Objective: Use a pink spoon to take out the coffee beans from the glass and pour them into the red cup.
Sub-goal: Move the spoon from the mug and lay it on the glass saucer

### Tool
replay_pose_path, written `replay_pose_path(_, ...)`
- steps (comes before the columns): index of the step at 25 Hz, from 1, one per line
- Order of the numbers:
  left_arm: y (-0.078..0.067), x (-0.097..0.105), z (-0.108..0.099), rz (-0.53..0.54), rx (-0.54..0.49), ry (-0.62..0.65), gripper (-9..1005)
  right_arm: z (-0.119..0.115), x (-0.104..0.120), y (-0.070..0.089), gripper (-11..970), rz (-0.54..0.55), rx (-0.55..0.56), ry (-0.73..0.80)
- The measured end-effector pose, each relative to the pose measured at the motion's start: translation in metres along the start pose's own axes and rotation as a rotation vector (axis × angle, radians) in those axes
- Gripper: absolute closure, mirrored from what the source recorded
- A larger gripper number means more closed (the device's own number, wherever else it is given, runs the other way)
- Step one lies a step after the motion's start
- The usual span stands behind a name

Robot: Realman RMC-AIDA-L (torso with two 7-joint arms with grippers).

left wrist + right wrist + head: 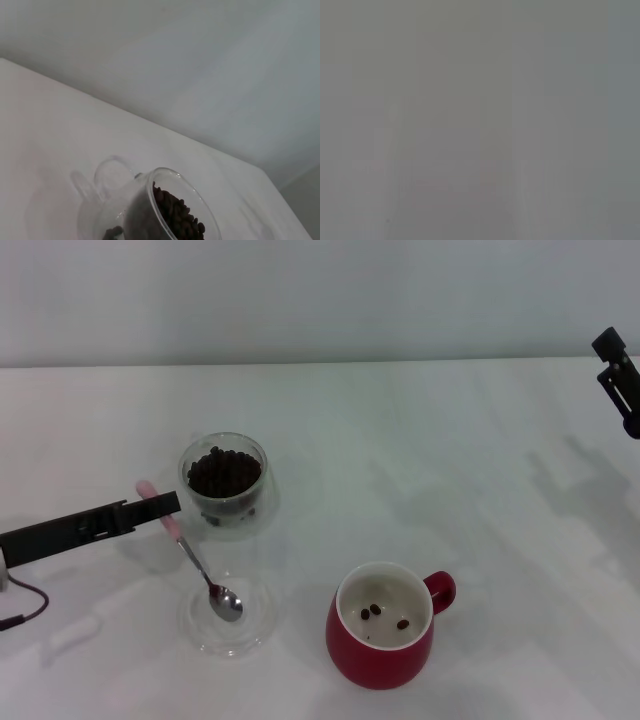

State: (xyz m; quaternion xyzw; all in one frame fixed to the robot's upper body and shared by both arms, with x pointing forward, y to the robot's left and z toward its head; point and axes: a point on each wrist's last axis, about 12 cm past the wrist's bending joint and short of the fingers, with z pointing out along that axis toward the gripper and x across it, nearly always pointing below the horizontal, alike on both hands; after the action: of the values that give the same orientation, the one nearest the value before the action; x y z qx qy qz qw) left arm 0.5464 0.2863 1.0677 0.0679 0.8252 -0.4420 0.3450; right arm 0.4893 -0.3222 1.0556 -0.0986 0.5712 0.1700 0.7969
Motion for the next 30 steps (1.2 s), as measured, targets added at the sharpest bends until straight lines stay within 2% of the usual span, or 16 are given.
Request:
replay_pose_path(12, 0.003, 0.015, 0.023, -0.091, -0.011, 0.017, 846, -0.002, 0.002, 0.002, 303, 0.01, 0.003, 0.009)
replay_pose_path(29, 0.009, 0.019, 0.023, -0.064, -0.042, -0.007, 833, 0.004, 0.005, 0.001, 302, 0.009, 0.001, 0.034)
replay_pose_path(30, 0.009, 0.019, 0.023, -0.064, -0.042, -0.007, 765, 0.004, 0.005, 0.001, 302, 0.008, 0.001, 0.035)
